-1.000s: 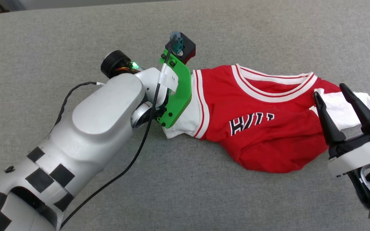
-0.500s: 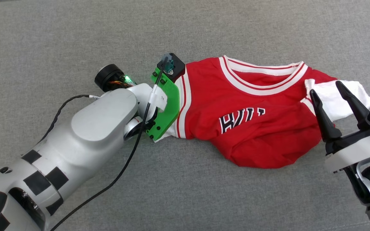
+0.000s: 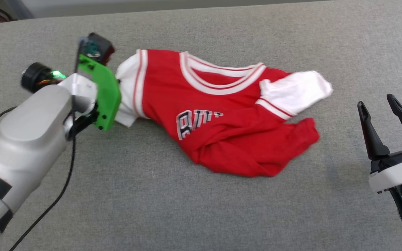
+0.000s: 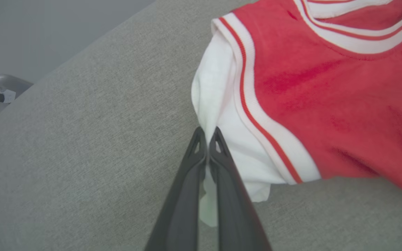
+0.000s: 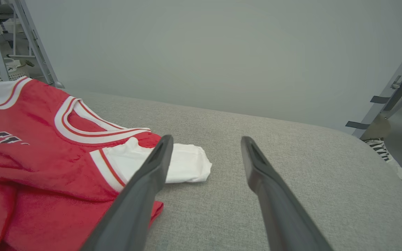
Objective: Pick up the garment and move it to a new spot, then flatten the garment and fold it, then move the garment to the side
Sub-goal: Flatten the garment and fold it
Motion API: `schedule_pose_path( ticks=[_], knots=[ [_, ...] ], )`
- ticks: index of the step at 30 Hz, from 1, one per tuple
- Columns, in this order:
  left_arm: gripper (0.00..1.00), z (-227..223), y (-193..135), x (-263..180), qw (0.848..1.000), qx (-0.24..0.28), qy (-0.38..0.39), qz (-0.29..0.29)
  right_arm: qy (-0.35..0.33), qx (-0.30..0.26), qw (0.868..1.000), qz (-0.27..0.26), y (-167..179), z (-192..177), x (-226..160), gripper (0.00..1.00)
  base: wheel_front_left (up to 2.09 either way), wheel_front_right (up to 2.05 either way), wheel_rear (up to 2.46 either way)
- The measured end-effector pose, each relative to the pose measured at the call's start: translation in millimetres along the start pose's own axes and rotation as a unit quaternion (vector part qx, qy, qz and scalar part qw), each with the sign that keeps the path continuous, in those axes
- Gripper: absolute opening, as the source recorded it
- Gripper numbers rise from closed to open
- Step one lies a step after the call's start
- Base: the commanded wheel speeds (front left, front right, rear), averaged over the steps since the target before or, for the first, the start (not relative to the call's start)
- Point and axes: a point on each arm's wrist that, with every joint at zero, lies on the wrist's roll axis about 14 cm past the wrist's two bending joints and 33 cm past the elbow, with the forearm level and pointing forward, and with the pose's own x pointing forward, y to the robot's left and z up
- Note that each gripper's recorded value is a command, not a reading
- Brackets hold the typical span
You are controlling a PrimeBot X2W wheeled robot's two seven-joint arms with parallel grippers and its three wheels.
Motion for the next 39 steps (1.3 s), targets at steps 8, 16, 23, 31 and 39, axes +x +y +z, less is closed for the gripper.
schedule_pose_path(
  ticks=[8, 16, 23, 31, 39],
  knots=[
    [0.00, -66.0, 17.4, -1.7, 0.996, -0.071, 0.044, 0.037, 0.013, 0.001, 1.000, -0.002, -0.2, -5.7, -2.4, 1.00, 0.00, 0.00, 0.00],
    [1.00, -16.9, 31.6, -17.2, 0.983, -0.084, -0.132, 0.097, -0.010, -0.013, 1.000, 0.008, -2.0, 20.1, 2.6, 1.00, 0.00, 0.00, 0.00],
    [1.00, 28.6, 42.1, -65.9, 0.942, -0.086, -0.271, 0.176, -0.063, -0.045, 0.996, 0.032, 0.6, 84.8, 25.0, 1.00, 0.00, 0.00, 0.00],
    [1.00, 29.4, 33.7, -140.5, 0.888, -0.098, -0.371, 0.254, 0.056, -0.065, 0.987, 0.133, 47.3, 97.1, 63.7, 1.00, 0.00, 0.00, 0.00],
    [1.00, 2.3, 23.2, -166.6, 0.871, -0.102, -0.386, 0.288, 0.309, -0.120, 0.929, 0.166, 48.1, 45.3, 76.2, 1.00, 0.00, 0.00, 0.00]
  ],
)
